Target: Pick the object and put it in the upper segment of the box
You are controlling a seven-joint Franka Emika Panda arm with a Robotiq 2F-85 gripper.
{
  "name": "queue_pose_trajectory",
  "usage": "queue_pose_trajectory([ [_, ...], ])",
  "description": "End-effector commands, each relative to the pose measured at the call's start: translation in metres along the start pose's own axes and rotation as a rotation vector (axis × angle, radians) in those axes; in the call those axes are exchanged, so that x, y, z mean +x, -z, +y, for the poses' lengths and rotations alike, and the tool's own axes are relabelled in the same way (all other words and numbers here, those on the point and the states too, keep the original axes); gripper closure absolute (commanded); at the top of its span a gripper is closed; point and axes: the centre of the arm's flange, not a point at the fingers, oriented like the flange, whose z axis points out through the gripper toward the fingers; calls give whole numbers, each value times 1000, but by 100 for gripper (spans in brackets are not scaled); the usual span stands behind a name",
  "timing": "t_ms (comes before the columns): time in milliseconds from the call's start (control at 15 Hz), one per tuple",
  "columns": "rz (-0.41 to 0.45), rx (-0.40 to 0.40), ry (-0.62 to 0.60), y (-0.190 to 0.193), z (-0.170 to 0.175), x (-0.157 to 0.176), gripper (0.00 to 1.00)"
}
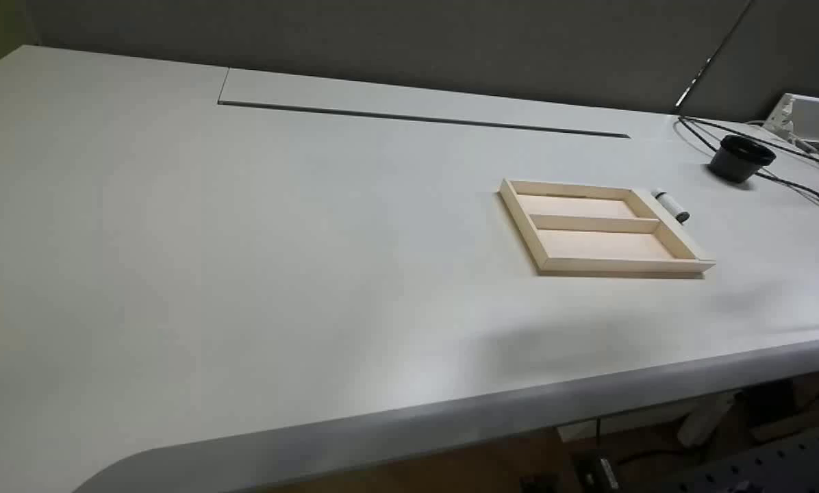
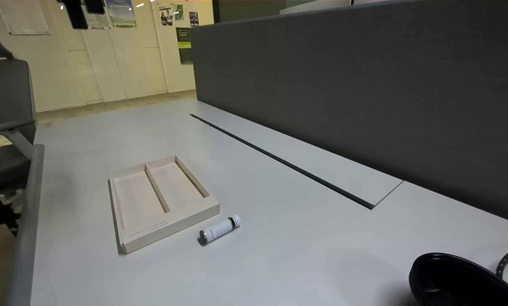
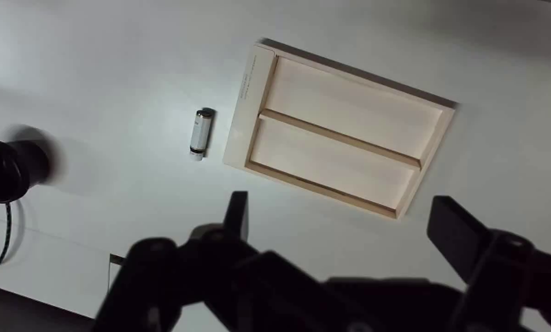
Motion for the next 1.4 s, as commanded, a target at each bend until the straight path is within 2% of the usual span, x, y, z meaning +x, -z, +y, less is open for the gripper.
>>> queue_pose_trajectory([
  [0,1,0,0,0,0,0,0],
  [133,20,-5,-5,0,1,0,0],
  [267,72,-39,-65,-13,15,5,0],
  [467,190,-58,-195,-55,63,15,0],
  [533,162,11,-259,-85,90,13,0],
  [600,153,42,-322,-109,112,9,0],
  [800,50,215,-379,-167,146,-12,0],
  [867,-22,303,-439,-200,159,-23,0],
  [933,26,225,-397,-179,140,-26,0],
  [1067,17,233,-386,-187,139,-26,0],
  [1200,55,122,-459,-208,178,-6,0],
  [1267,100,28,-489,-231,212,1,0],
  [1333,106,6,-474,-250,222,9,0],
])
